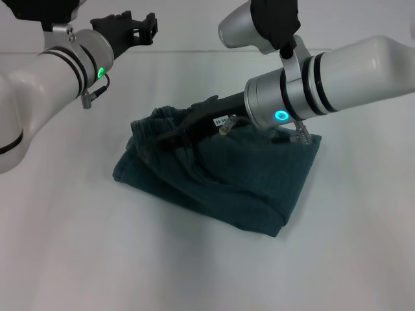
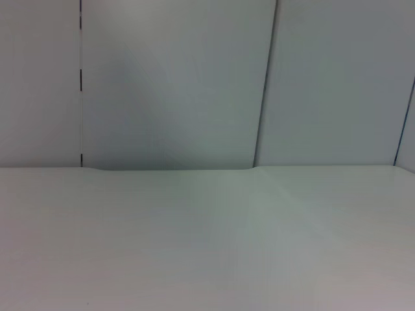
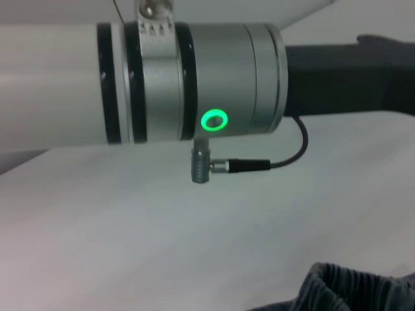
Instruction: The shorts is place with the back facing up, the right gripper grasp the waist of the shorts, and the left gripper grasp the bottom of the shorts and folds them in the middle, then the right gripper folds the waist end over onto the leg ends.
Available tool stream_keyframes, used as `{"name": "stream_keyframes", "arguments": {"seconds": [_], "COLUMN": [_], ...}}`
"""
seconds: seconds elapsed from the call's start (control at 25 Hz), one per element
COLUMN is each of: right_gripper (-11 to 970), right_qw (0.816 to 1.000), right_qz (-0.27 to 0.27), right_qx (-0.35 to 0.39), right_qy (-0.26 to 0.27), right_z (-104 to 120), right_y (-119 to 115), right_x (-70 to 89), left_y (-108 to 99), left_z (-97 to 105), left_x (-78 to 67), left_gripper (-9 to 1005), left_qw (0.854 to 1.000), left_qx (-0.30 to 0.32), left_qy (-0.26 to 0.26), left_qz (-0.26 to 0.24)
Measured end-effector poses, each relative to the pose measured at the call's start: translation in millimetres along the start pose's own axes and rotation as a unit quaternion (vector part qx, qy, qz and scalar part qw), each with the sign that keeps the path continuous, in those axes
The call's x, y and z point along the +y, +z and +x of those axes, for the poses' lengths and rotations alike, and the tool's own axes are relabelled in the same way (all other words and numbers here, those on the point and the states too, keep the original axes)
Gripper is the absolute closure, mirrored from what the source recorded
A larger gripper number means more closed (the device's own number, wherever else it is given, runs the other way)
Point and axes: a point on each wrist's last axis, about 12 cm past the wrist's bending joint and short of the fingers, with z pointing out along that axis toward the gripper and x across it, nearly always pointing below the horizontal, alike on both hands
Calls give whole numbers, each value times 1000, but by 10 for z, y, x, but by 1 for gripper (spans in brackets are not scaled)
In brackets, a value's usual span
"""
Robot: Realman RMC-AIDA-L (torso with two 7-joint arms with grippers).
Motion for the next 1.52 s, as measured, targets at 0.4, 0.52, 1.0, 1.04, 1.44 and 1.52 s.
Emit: {"name": "stream_keyframes", "arguments": {"seconds": [0.4, 0.52, 1.0, 1.04, 1.44, 1.52], "right_gripper": [101, 103, 110, 111, 117, 118], "right_qw": [1000, 1000, 998, 997, 993, 993], "right_qz": [2, 0, -14, -16, -58, -60], "right_qx": [11, 27, 49, 50, 66, 68], "right_qy": [7, 8, -43, -48, -75, -75], "right_z": [21, 12, -56, -57, -27, -24], "right_y": [54, 109, 215, 216, 208, 207], "right_x": [-30, -42, 5, 12, 92, 91], "left_y": [10, 12, 13, 12, 13, 14], "left_z": [-20, -22, 10, 12, 35, 48], "left_x": [-29, -34, -81, -81, -91, -89], "left_gripper": [547, 547, 547, 547, 547, 547], "left_qw": [1000, 1000, 1000, 1000, 1000, 1000], "left_qx": [-1, -1, 4, 4, 7, 9], "left_qy": [2, 2, 9, 9, 10, 10], "left_qz": [7, 7, 14, 14, 15, 15]}}
